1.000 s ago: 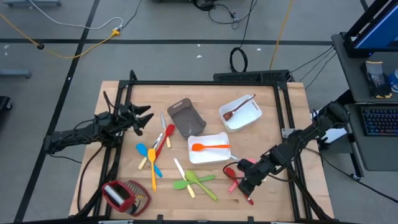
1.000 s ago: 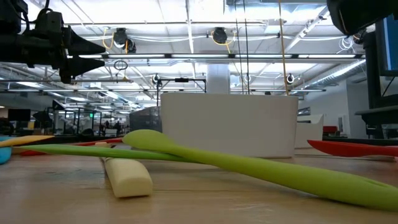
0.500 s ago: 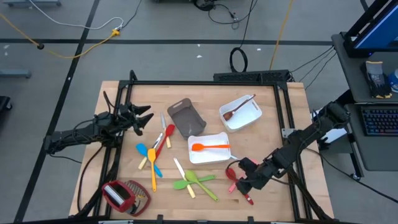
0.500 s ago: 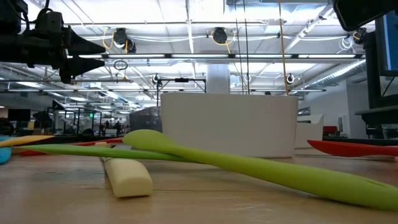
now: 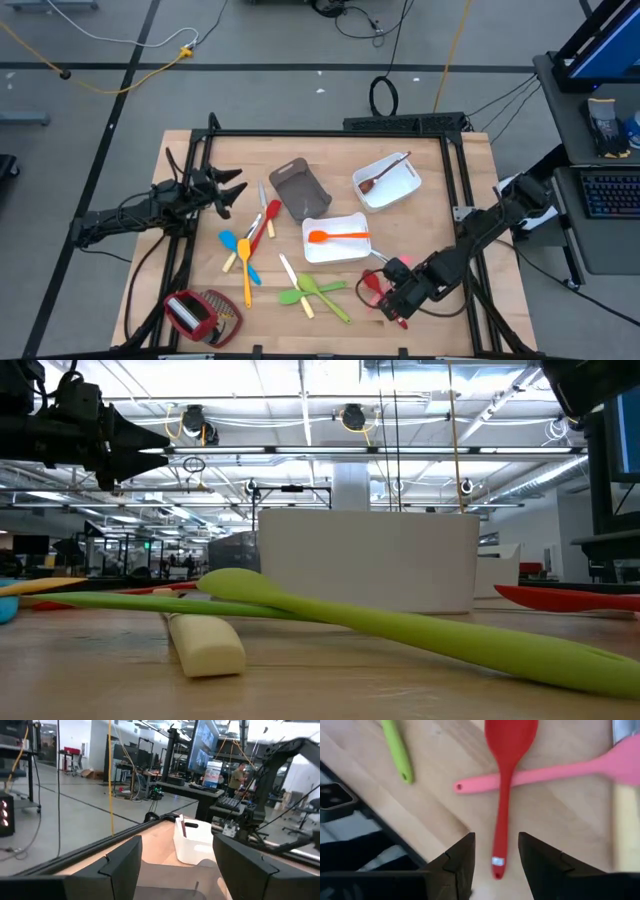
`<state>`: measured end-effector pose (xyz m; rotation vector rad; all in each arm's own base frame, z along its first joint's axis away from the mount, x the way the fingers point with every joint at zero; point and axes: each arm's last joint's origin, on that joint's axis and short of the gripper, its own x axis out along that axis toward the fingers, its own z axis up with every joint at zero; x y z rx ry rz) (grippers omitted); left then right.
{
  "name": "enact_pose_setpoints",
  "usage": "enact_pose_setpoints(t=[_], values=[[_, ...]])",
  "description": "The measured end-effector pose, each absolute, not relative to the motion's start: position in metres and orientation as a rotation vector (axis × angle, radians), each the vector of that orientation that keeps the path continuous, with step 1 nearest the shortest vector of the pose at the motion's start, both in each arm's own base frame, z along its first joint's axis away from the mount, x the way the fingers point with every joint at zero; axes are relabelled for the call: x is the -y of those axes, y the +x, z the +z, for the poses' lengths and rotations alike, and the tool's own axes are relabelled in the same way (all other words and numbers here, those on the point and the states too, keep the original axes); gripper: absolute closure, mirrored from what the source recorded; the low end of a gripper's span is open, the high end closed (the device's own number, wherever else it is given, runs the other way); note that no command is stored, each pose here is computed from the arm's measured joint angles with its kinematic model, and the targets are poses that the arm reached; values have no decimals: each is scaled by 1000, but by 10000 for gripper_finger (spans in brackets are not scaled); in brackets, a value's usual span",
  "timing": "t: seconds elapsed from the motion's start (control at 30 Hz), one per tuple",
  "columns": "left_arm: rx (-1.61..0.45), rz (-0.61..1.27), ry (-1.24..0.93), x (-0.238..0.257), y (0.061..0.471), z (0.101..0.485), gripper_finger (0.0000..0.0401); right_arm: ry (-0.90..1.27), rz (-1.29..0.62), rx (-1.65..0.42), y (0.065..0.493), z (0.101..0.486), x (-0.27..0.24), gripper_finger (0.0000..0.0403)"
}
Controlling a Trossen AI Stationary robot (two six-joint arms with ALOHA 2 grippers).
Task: Pick & Place Kitchen Items
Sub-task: Put the red serving spoon into top white bin
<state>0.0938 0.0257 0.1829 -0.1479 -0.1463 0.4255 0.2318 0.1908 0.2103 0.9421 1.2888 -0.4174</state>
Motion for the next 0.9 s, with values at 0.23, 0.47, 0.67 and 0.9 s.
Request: enact_pose_setpoints(t=[0.23, 0.47, 0.67, 0.9], values=[[143, 426, -133, -26, 94, 183, 151, 824, -386, -1384, 252, 198, -206, 259], [144, 426, -133, -26, 94, 183, 151, 767, -396, -1435, 257, 188, -208, 258], [144, 426, -134, -26, 94, 183, 151, 755, -409, -1416, 257, 186, -207, 260], [144, 426, -134, -26, 94, 183, 151, 771, -435, -1420, 251, 170, -203, 258]])
